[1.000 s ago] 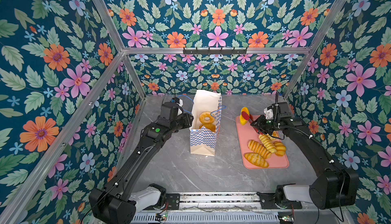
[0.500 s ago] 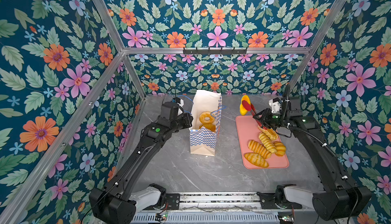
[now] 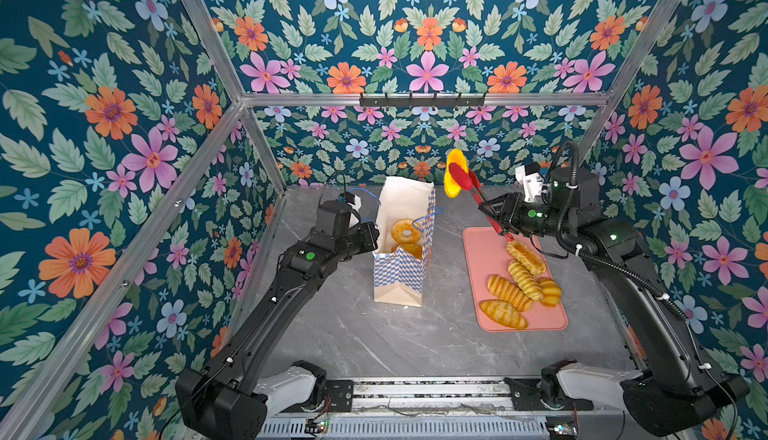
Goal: Place the fake bread into the paper bag
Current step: 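Lift the yellow slice with the tongs and carry it over the bag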
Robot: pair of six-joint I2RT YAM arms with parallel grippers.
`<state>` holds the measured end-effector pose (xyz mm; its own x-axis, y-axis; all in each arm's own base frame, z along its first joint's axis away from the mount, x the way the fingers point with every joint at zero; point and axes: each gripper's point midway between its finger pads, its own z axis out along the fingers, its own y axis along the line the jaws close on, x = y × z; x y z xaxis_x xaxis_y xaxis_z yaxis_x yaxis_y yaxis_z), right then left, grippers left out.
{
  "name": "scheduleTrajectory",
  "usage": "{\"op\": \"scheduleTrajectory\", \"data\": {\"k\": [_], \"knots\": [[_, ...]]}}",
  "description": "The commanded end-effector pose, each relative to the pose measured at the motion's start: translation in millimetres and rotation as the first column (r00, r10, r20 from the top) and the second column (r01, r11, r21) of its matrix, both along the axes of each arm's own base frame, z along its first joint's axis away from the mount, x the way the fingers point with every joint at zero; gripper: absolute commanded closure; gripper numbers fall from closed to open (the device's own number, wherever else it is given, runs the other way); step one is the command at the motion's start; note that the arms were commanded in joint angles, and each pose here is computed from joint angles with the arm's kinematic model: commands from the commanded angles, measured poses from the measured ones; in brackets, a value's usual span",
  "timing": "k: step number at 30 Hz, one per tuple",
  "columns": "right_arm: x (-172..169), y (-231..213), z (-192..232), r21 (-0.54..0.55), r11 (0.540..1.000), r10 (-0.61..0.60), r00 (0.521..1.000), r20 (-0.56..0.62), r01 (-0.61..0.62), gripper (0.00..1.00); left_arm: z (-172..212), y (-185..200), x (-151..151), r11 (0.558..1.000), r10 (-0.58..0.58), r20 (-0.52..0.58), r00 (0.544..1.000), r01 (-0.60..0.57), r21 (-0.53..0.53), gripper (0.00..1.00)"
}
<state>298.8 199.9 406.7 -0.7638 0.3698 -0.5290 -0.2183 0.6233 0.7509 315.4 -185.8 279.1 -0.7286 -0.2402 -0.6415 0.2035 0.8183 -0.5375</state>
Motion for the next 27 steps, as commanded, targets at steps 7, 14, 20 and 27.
{"op": "scheduleTrajectory", "data": {"k": [7, 14, 20, 27], "knots": [[-0.2, 70.2, 43.9, 0.034, 0.999, 0.023, 0.989, 0.143, -0.028, 0.69, 2.5, -0.8, 1.6, 1.0, 0.002, 0.02, 1.0, -0.002, -0.014, 0.94], [10.7, 106.5, 33.1, 0.101, 0.995, 0.002, 0.994, 0.11, -0.013, 0.72, -1.6, -2.6, 0.9, 1.0, -0.004, 0.014, 1.0, 0.004, -0.02, 0.94], [16.2, 127.4, 26.1, 0.118, 0.993, 0.011, 0.996, 0.086, -0.021, 0.72, -0.6, -2.7, 1.4, 1.0, -0.005, 0.017, 1.0, 0.005, -0.019, 0.94], [20.2, 141.4, 9.1, 0.105, 0.994, 0.027, 0.999, 0.043, -0.032, 0.72, -0.5, -2.6, 1.0, 1.0, -0.002, 0.018, 1.0, 0.002, -0.025, 0.95]]}}
